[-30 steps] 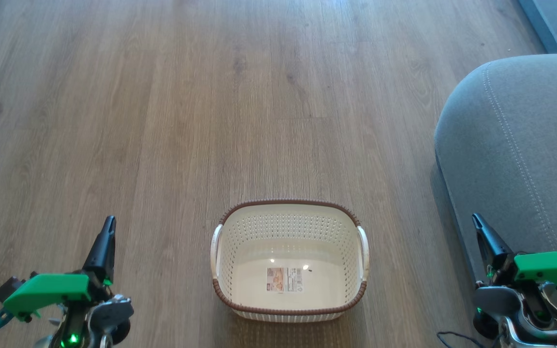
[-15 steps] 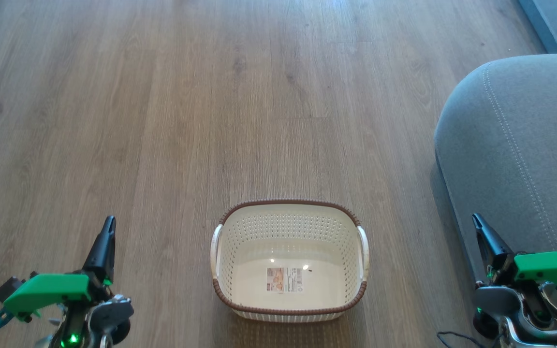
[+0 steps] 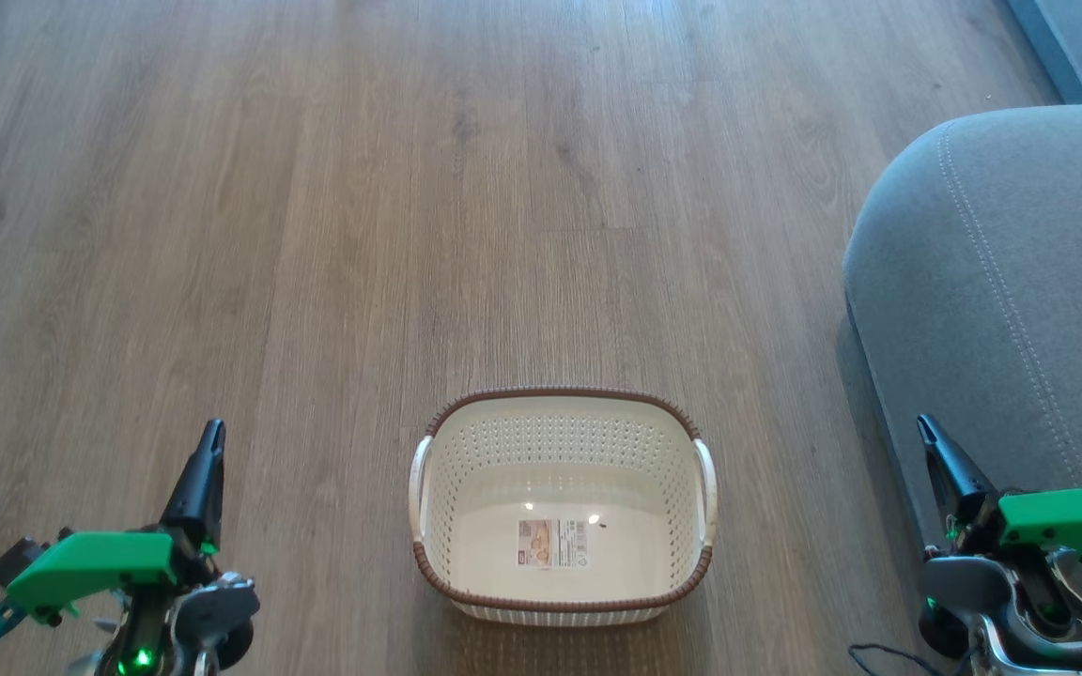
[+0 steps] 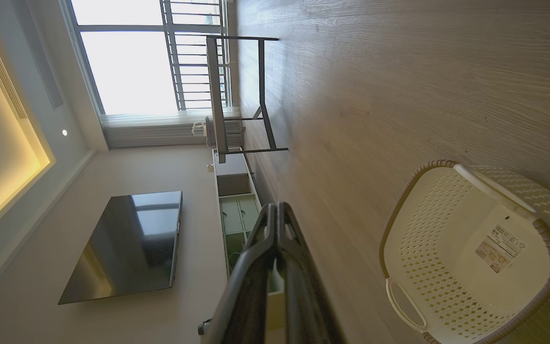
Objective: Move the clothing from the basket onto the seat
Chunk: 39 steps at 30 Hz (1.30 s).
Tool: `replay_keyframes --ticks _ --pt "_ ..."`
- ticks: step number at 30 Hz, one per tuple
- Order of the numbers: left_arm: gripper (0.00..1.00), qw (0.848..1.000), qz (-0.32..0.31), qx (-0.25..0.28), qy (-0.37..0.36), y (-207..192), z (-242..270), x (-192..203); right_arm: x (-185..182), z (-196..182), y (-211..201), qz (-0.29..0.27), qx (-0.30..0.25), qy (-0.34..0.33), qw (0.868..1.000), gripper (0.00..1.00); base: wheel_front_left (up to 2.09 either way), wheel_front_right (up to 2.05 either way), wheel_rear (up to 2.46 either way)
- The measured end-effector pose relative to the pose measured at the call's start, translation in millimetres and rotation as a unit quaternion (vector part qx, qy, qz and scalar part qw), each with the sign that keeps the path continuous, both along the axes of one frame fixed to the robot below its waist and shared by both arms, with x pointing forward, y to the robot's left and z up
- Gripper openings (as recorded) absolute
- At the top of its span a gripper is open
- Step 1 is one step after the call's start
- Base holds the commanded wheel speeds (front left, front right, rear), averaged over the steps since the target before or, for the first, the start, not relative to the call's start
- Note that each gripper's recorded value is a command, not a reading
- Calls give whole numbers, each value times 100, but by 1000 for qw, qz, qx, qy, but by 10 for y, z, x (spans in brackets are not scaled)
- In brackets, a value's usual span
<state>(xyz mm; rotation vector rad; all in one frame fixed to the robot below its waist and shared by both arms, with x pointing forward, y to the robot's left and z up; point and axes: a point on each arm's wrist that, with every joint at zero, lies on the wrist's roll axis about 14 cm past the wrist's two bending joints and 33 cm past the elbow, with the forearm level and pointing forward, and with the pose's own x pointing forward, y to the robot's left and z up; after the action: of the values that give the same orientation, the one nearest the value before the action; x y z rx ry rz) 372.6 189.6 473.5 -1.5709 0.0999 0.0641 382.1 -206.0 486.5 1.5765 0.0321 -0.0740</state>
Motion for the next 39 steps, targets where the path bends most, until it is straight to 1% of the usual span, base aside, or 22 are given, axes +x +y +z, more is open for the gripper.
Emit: replay_keyframes --ticks 39 --pt "0 1000 0 0 0 0 1 0 0 0 1 0 0 0 1000 0 0 0 0"
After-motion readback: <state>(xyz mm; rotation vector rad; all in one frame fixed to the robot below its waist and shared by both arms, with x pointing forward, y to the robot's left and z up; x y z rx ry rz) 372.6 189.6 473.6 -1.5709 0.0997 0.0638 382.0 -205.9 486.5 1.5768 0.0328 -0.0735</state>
